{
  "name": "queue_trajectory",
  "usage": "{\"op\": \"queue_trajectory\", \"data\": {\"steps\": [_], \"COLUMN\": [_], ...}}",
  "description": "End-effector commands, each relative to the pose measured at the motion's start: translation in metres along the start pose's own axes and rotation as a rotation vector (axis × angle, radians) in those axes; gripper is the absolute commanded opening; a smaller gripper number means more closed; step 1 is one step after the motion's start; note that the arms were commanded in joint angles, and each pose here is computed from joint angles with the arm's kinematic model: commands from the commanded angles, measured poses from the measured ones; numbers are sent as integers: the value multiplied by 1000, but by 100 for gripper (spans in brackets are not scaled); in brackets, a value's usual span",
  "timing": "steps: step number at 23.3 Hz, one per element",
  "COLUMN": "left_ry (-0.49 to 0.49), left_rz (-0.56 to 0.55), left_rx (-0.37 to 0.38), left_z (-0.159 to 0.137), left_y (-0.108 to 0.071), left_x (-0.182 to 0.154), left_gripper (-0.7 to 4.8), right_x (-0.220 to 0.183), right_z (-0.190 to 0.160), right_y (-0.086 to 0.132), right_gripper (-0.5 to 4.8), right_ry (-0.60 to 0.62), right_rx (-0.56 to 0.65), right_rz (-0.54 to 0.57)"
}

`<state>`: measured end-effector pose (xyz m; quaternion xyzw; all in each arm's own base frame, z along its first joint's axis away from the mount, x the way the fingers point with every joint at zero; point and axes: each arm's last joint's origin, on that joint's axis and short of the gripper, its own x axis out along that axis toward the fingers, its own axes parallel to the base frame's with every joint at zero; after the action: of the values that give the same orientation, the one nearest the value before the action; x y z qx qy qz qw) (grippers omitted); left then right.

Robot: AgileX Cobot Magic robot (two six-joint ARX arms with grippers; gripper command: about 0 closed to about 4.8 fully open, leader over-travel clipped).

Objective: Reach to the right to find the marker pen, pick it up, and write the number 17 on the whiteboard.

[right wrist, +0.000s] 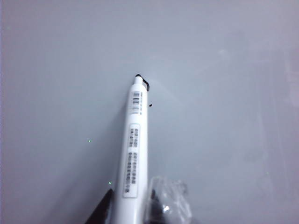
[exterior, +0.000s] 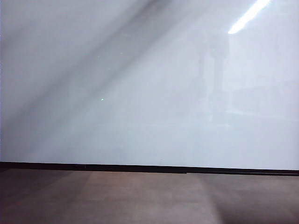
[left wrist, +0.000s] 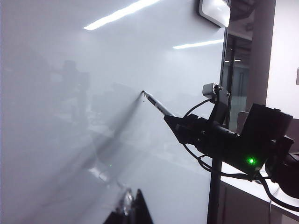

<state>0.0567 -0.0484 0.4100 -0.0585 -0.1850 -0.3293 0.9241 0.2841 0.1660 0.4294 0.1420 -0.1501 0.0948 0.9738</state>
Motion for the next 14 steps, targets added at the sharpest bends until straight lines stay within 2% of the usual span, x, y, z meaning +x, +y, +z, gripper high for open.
{"op": "queue_trajectory", "data": {"steps": [1,7,14], "left_ry": [-14,-14,-14], "left_rz": [1,1,1], "left_rx": [1,1,1], "left_z": [2,2,2], "left_y": [0,0,0], "left_x": [0,0,0], "left_gripper": [-5,-5,-5], "right_x": [1,0,-7], "right_z": [-2,-10,-43], "right_y": [-2,-4,-12], "right_gripper": [-6,-6,-6], "right_ry": [31,82,170], "right_rx": [-2,-5,17], "right_rz": [-12,-32,-51]}}
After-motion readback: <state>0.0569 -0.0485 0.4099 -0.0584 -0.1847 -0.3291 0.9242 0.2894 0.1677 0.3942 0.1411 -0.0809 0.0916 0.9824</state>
